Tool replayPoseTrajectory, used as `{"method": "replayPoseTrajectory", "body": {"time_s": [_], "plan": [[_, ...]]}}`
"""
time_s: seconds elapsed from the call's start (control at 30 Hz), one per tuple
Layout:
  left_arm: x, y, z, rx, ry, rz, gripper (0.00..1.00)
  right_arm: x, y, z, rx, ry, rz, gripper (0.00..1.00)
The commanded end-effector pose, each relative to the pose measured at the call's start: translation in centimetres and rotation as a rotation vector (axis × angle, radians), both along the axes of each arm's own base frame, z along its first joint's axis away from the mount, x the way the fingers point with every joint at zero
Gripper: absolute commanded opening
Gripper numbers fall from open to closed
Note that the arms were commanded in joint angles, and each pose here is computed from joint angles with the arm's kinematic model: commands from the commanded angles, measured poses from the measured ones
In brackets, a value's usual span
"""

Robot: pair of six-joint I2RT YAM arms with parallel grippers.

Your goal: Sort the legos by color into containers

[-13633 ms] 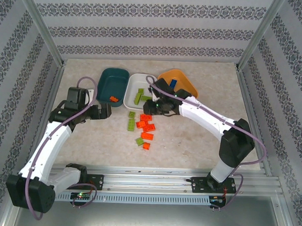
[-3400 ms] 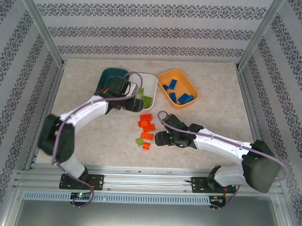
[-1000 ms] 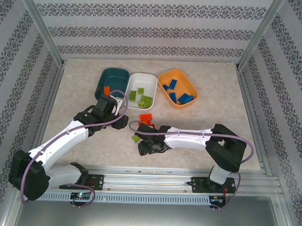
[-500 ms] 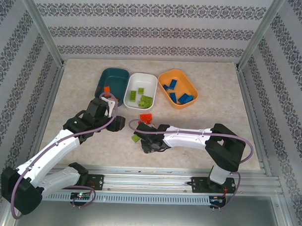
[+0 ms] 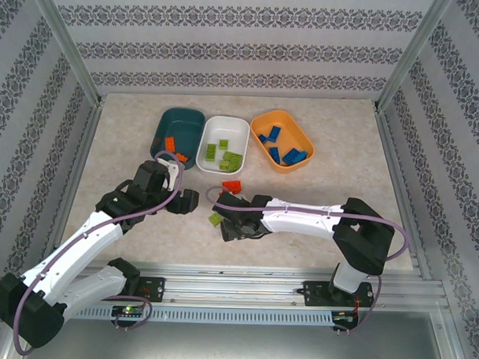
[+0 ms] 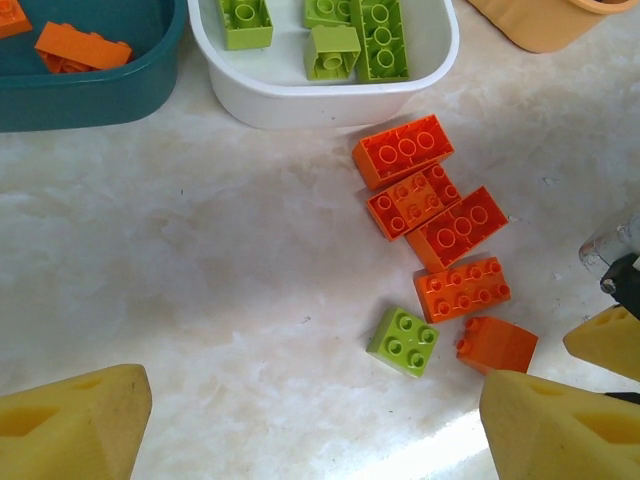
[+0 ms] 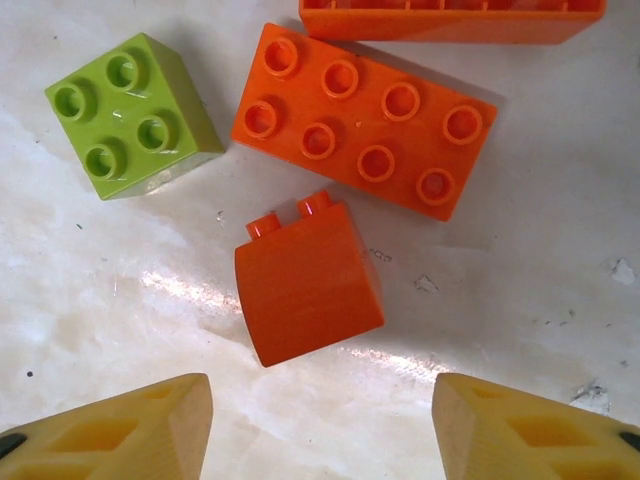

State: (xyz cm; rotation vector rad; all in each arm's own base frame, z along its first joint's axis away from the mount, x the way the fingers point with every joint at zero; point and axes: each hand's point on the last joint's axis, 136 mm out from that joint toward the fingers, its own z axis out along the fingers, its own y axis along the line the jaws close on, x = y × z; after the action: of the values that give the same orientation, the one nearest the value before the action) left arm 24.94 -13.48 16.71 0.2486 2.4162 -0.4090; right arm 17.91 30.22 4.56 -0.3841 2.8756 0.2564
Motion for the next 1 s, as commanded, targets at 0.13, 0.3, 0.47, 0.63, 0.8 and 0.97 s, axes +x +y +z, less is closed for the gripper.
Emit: {"method": "replayPoseTrajectory", "body": {"time_s": [0.13,0.3,0.47,0.63,0.8,0.97], "plan": [[-0.8,0.6,-0.8,0.011,0.038,0.005,0.86,1.4,1.6,-0.9,-0.010,0.021,0.025,0.65],[-1.1,0.9,-0.6,0.020,0.033,0.007,0.87,2.3,2.1,-2.0,-0.020,0.044,0.026,0.64],[-1.3,1.2,-0.4,0.022,0.024,0.013,0.87,2.6,1.8,-2.7,-0.035,0.051,0.030,0.59],[-1.3,1.2,-0.5,0.020,0.024,0.011,0.87,2.3,1.5,-3.2,-0.037,0.059,0.025,0.41],[-1.3,1.2,-0.4,0.018,0.024,0.015,0.87,2.2,0.8,-2.0,-0.025,0.037,0.018,0.34],[-1.4,2.0,0.3,0.019,0.002,0.061,0.88,3.0,2.0,2.5,0.113,-0.007,0.011,0.34]]}}
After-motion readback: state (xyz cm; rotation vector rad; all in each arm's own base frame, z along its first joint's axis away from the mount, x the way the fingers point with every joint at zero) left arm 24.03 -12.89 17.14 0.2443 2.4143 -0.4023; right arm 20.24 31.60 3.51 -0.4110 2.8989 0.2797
